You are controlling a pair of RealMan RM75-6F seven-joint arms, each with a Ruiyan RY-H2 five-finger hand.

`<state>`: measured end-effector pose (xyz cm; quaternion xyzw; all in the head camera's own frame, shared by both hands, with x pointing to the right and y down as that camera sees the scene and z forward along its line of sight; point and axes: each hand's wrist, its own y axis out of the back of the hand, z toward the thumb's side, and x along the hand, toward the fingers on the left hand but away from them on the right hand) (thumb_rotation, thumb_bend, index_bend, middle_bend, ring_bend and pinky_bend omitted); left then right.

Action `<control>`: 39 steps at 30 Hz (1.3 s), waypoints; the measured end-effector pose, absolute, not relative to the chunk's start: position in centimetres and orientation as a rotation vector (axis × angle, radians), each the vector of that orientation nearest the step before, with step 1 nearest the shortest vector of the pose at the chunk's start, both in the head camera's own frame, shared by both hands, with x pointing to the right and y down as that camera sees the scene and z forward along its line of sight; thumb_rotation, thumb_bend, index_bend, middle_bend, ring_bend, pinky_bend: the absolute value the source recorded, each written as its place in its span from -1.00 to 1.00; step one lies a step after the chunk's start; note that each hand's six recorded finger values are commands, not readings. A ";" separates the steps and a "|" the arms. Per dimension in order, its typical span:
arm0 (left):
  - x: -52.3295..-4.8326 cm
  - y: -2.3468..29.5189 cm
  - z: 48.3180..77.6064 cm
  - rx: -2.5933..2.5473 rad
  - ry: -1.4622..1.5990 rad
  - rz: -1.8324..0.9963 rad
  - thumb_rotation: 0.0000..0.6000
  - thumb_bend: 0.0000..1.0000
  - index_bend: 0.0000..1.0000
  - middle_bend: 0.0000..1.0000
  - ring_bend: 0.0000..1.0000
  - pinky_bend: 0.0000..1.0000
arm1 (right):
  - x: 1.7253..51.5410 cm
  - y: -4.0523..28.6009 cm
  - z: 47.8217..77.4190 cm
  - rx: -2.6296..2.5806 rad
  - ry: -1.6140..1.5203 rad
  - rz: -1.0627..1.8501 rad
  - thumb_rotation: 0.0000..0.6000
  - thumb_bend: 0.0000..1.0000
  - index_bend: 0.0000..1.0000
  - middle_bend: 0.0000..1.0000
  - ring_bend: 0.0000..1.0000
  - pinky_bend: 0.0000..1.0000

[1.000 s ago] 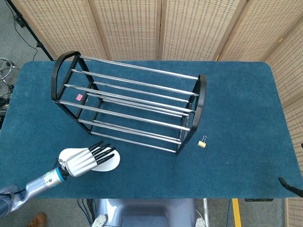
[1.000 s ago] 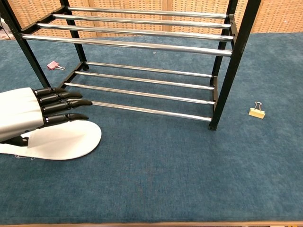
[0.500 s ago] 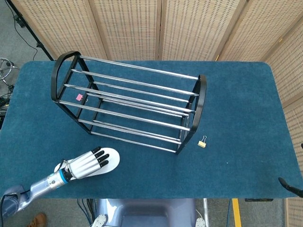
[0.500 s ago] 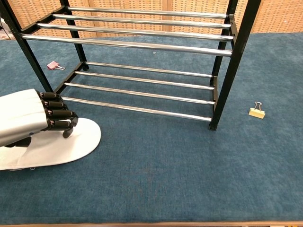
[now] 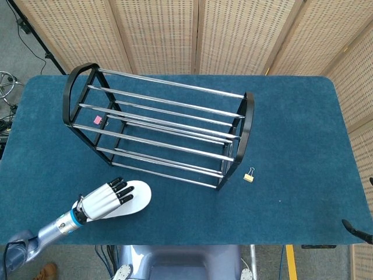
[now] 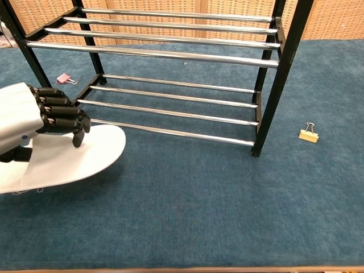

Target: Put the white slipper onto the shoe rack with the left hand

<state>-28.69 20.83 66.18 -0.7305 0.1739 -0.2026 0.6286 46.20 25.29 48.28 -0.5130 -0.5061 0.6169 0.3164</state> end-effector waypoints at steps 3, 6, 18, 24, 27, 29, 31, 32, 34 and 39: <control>-28.5 20.5 65.4 -1.672 0.438 -0.437 1.00 0.05 0.14 -0.09 -0.07 -0.14 | 46.2 25.3 48.3 -1.352 -1.332 1.627 1.00 -1.00 -1.00 -1.00 -1.00 -1.00; -28.3 20.1 65.1 -1.671 0.459 -0.431 1.00 0.05 0.14 -0.09 -0.08 -0.14 | 46.2 25.3 48.4 -1.355 -1.332 1.626 1.00 -1.00 -1.00 -1.00 -1.00 -1.00; -27.0 18.2 66.6 -1.660 0.424 -0.506 1.00 0.04 0.14 -0.09 -0.08 -0.14 | 46.3 25.3 48.5 -1.359 -1.340 1.630 1.00 -1.00 -1.00 -1.00 -1.00 -1.00; -26.1 16.3 67.8 -1.645 0.430 -0.574 1.00 0.04 0.14 -0.09 -0.07 -0.14 | 46.6 25.2 48.5 -1.361 -1.353 1.635 1.00 -1.00 -1.00 -1.00 -1.00 -1.00; -25.6 15.4 68.3 -1.642 0.446 -0.606 1.00 0.04 0.14 -0.09 -0.07 -0.14 | 46.7 25.2 48.6 -1.365 -1.361 1.635 1.00 -1.00 -1.00 -1.00 -1.00 -1.00; -25.4 14.9 68.7 -1.644 0.454 -0.625 1.00 0.04 0.14 -0.09 -0.07 -0.14 | 46.8 25.1 48.5 -1.365 -1.368 1.634 1.00 -1.00 -1.00 -1.00 -1.00 -1.00; -25.2 14.4 69.1 -1.647 0.468 -0.647 1.00 0.04 0.15 -0.09 -0.07 -0.14 | 47.0 25.1 48.4 -1.364 -1.378 1.632 1.00 -1.00 -1.00 -1.00 -1.00 -1.00; -25.1 14.2 69.2 -1.650 0.477 -0.656 1.00 0.04 0.15 -0.09 -0.07 -0.14 | 47.1 25.1 48.4 -1.363 -1.381 1.633 1.00 -1.00 -1.00 -1.00 -1.00 -1.00; -24.8 13.8 69.5 -1.660 0.496 -0.674 1.00 0.04 0.15 -0.09 -0.07 -0.14 | 47.2 25.1 48.3 -1.362 -1.388 1.633 1.00 -1.00 -1.00 -1.00 -1.00 -1.00; -24.2 13.0 70.3 -1.666 0.501 -0.708 1.00 0.03 0.15 -0.09 -0.07 -0.14 | 47.4 25.1 48.1 -1.363 -1.395 1.631 1.00 -1.00 -1.00 -1.00 -1.00 -1.00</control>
